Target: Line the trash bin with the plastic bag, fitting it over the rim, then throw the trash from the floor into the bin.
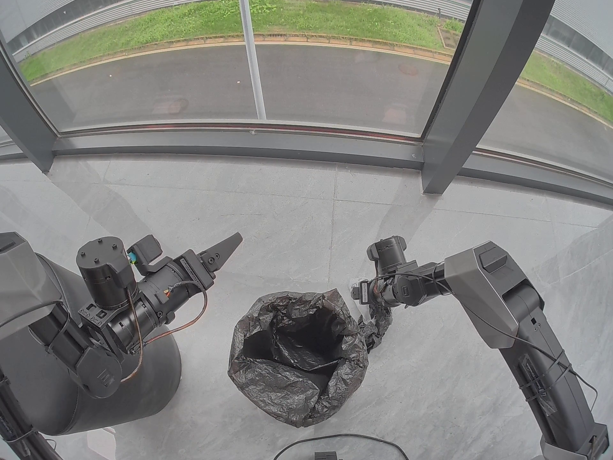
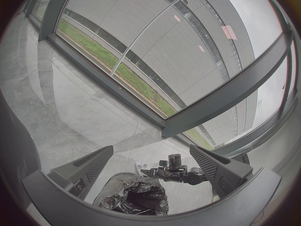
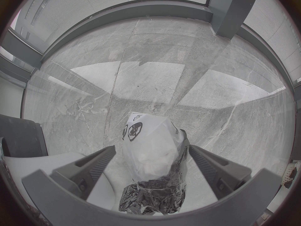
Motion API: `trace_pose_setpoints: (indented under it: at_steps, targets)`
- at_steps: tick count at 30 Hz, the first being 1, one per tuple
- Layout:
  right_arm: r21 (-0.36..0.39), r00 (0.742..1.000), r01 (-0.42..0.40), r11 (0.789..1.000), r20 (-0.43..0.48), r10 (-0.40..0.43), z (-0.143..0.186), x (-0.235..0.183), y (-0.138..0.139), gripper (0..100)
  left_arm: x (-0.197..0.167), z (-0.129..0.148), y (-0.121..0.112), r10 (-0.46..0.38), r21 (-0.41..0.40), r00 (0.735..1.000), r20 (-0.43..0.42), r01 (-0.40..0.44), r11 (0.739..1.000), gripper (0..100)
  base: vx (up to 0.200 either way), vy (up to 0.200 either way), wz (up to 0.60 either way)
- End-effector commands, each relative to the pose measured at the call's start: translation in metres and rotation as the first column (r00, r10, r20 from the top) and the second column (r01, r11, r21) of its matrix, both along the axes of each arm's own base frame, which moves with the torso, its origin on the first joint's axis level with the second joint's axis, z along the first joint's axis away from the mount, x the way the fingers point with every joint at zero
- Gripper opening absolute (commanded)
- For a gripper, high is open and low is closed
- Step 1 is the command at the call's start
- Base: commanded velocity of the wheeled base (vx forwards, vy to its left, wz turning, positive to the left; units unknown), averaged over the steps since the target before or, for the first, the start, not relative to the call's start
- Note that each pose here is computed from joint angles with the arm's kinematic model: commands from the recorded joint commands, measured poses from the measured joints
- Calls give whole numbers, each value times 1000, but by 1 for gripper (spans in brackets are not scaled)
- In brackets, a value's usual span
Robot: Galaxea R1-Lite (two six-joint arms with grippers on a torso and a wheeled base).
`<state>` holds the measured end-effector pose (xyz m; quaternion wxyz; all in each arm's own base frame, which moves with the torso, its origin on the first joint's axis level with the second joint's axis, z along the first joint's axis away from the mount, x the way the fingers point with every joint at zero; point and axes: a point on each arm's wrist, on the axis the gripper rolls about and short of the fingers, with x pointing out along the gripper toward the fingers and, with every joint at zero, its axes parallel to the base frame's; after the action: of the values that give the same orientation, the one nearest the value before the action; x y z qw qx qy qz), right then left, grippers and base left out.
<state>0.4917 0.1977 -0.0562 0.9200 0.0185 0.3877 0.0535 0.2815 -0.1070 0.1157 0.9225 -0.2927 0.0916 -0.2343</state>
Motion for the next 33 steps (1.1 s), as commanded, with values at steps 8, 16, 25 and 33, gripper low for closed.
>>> trace_pose_setpoints:
  at_steps: [8, 16, 25, 33]
  targets:
    - [-4, 1000, 0, 1000, -5, 0, -3, 0, 0, 0, 1, 1, 1, -13, -19, 1000, -3, 13, 1000, 100, 0, 0, 0]
    - [-10, 1000, 7, 1000, -2, -7, -1, 0, -2, 0, 1, 2, 3, -7, -20, 1000, -2, 7, 1000, 100, 0, 0, 0]
    - [6, 998, 35, 999, 61, -35, 78, -3, -5, 0, 0, 3, 4, -3, -21, 1000, 2, 3, 1000, 100, 0, 0, 0]
    - [11, 987, 66, 998, 148, -67, 189, -33, -11, 0, -5, 13, 6, -4, -31, 1000, 31, 5, 1000, 100, 0, 0, 0]
